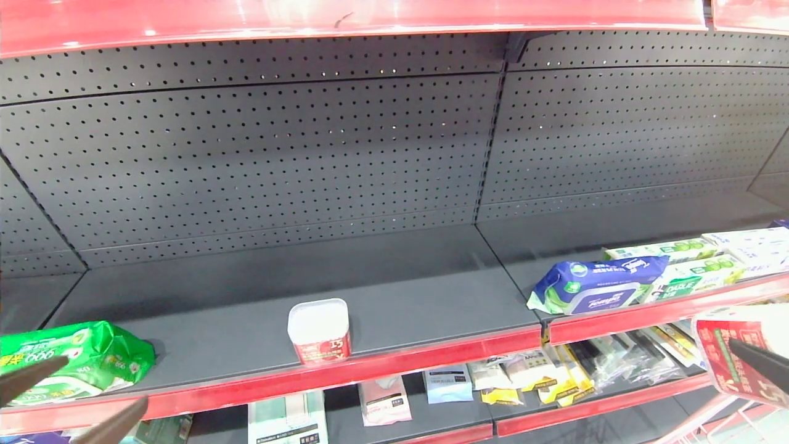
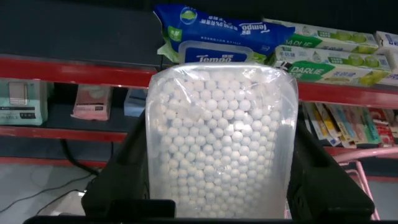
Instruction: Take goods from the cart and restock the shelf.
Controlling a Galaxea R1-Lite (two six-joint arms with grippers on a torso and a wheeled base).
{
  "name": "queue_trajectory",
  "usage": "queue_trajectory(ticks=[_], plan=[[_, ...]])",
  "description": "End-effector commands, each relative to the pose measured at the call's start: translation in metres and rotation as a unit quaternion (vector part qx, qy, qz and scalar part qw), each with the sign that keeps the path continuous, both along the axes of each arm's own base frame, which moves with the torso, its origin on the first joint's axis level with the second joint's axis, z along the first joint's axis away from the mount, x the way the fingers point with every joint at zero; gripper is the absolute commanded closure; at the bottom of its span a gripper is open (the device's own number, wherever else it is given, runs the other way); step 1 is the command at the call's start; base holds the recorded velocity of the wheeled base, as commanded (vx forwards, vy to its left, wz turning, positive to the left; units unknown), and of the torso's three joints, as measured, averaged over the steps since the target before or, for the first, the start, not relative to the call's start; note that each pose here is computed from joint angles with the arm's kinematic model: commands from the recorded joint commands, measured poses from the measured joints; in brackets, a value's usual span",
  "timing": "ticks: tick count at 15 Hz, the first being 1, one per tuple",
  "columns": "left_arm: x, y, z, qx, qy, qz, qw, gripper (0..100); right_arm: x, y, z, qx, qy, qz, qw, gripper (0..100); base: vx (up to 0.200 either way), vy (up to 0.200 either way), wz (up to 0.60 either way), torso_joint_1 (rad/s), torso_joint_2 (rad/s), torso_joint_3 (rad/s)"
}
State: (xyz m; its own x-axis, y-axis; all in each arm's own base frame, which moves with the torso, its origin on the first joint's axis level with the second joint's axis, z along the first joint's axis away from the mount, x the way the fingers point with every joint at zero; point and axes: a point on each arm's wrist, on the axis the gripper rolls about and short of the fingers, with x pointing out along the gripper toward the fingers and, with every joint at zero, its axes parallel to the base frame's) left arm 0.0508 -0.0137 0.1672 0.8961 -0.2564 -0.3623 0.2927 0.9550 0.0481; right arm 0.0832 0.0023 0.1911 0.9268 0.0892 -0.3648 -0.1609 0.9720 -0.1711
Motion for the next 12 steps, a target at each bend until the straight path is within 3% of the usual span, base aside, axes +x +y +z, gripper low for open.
queue_trajectory(ticks=[1, 2, 4, 8, 12], plan=[[-0.069, 0.017, -0.003, -0.031, -0.079, -0.024, 0.9961, 0, 0.024, 0.0, 0.007, 0.001, 0.025, 0.005, 1.0, 100, 0.0, 0.0, 0.0, 0.0, 0.0, 0.0], [-0.075, 0.018, -0.008, -0.04, -0.089, -0.021, 0.995, 0, 0.033, 0.001, 0.009, -0.002, 0.032, 0.009, 0.999, 100, 0.0, 0.0, 0.0, 0.0, 0.0, 0.0], [-0.08, 0.02, -0.016, -0.041, -0.101, -0.011, 0.994, 0, 0.039, 0.001, 0.011, -0.009, 0.034, 0.027, 0.999, 100, 0.0, 0.0, 0.0, 0.0, 0.0, 0.0], [-0.086, 0.022, -0.04, -0.036, -0.109, 0.01, 0.9934, 0, 0.046, 0.002, 0.012, -0.013, 0.039, 0.041, 0.998, 100, 0.0, 0.0, 0.6, -0.001, 0.0, 0.002], [-0.086, 0.022, -0.045, -0.035, -0.108, 0.009, 0.9935, 0, 0.049, 0.002, 0.011, -0.013, 0.045, 0.041, 0.998, 100, 0.0, 0.0, 0.6, 0.007, 0.0, 0.0]])
